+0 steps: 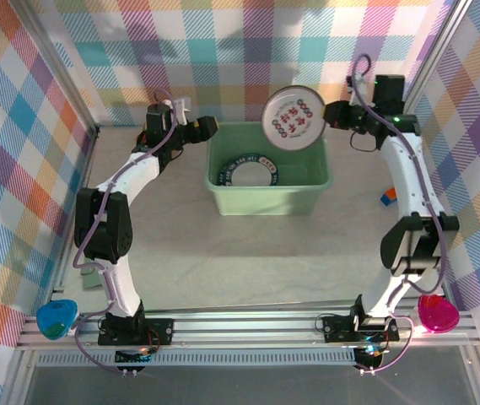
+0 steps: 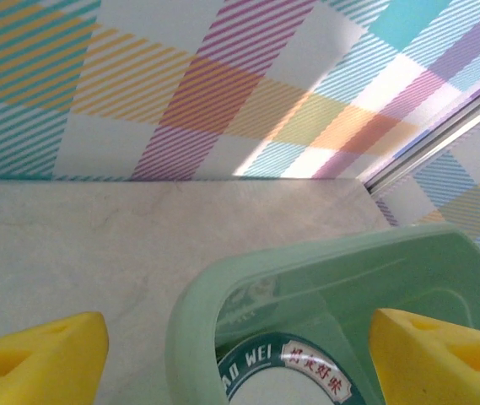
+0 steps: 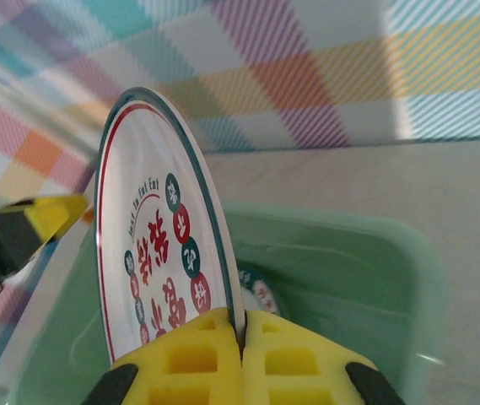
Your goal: Place the plates into the plastic bin on the countertop
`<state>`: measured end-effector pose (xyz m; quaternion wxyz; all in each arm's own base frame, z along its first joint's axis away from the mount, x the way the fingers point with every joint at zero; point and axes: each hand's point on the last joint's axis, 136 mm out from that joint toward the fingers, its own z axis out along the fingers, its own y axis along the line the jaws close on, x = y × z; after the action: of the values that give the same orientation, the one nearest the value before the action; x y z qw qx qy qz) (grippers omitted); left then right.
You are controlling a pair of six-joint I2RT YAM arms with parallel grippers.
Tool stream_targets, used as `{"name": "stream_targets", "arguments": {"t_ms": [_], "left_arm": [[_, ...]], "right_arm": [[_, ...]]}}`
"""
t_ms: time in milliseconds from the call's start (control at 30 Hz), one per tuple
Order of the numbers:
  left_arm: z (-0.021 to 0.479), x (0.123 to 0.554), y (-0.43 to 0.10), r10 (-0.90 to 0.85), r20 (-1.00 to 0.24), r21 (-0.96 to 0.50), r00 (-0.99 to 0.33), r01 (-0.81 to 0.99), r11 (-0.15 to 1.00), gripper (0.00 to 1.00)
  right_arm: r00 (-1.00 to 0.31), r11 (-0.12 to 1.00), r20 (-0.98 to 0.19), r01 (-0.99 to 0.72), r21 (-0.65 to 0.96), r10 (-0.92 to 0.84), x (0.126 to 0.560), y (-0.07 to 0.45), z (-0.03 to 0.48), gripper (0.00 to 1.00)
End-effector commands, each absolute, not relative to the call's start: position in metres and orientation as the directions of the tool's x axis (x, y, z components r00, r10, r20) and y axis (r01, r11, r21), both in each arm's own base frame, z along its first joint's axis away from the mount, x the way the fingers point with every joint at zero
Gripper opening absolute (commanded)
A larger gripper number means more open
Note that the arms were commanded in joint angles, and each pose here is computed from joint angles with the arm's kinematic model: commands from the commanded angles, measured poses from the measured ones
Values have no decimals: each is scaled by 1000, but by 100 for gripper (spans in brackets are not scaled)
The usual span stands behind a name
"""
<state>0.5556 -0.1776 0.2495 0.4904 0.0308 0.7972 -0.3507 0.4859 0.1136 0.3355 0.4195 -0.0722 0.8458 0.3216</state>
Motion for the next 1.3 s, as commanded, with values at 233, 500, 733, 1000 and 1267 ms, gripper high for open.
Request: {"name": "stream_targets", "arguments": {"t_ms": [233, 500, 733, 1000, 1267], "left_arm": [[271, 577, -178, -364, -837, -532, -409, 450, 717, 81], [267, 581, -167, -362, -840, -523, -404, 423, 740, 81], [263, 588, -158, -365, -846, -514, -390, 407, 755, 81], [267, 589, -146, -350, -861, -486, -370, 391, 781, 81], [261, 589, -140, -346, -856, -487, -383, 377, 788, 81]], "right_arm": [[-684, 613, -729, -560, 558, 39, 497, 180, 333, 0], [-774, 575, -633, -531, 623, -29, 489, 204, 285, 0], [-814, 579, -577, -500, 644, -62, 481, 219, 244, 0], [-860, 657, -498, -439, 613, -110, 479, 233, 190, 0], [-891, 731, -445, -365, 576, -94, 497, 228, 153, 0]]}}
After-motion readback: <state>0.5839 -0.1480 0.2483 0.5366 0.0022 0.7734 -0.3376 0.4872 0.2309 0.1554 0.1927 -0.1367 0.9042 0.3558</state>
